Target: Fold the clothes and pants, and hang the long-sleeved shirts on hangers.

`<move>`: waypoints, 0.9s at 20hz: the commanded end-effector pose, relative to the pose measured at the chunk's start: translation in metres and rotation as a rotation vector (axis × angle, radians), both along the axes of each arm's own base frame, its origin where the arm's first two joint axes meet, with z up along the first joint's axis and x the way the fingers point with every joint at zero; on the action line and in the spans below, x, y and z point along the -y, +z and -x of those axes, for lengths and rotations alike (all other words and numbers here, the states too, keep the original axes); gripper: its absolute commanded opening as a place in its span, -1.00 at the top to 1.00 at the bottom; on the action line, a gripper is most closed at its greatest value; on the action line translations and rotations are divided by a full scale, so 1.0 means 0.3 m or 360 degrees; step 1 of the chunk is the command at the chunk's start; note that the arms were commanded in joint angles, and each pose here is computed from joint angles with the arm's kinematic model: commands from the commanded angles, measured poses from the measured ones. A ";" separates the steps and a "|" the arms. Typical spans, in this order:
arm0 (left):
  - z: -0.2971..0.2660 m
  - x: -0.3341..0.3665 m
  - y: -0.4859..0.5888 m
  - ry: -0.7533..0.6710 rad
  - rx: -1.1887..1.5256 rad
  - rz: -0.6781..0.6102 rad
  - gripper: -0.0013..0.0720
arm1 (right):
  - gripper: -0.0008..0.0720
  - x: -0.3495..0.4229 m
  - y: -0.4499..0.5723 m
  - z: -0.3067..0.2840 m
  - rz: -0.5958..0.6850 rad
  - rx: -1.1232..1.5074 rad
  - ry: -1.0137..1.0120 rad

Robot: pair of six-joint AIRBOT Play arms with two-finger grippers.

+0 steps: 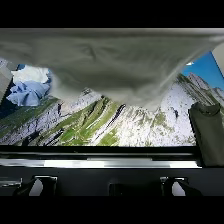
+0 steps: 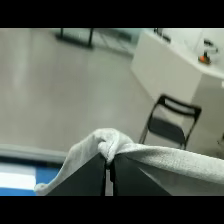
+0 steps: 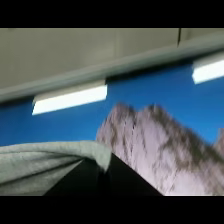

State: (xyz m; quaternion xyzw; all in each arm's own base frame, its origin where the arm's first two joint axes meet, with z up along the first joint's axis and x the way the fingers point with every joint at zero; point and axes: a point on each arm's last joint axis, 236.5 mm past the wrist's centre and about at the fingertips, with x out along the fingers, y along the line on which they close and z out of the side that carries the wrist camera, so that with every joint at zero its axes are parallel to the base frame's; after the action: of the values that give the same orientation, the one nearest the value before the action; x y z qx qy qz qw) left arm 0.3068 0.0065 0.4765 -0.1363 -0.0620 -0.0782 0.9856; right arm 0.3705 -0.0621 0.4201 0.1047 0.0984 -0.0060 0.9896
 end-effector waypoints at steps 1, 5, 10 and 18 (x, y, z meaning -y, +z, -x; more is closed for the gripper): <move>0.359 0.104 0.283 0.0139 0.0480 -0.0087 0.89 | 0.87 -0.089 0.322 0.283 0.0192 0.0455 -0.0084; 0.517 0.112 0.405 0.0240 0.0778 -0.0075 0.89 | 0.87 -0.093 0.437 0.353 0.0142 0.0679 -0.0136; 0.218 0.070 0.116 0.0097 0.0153 -0.0118 0.89 | 0.87 -0.067 0.086 0.137 -0.0101 0.0037 -0.0012; -0.339 0.032 -1.234 -0.0156 -0.1273 0.0524 0.89 | 0.87 -0.203 -1.112 -0.399 -0.0396 -0.1330 0.0320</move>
State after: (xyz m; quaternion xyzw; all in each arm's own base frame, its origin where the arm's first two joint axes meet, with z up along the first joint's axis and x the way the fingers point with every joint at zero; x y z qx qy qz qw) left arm 0.3853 0.0134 0.2429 -0.2566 0.2096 -0.0751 0.9405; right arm 0.4566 -0.0345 0.1980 0.2013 0.4000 0.0436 0.8930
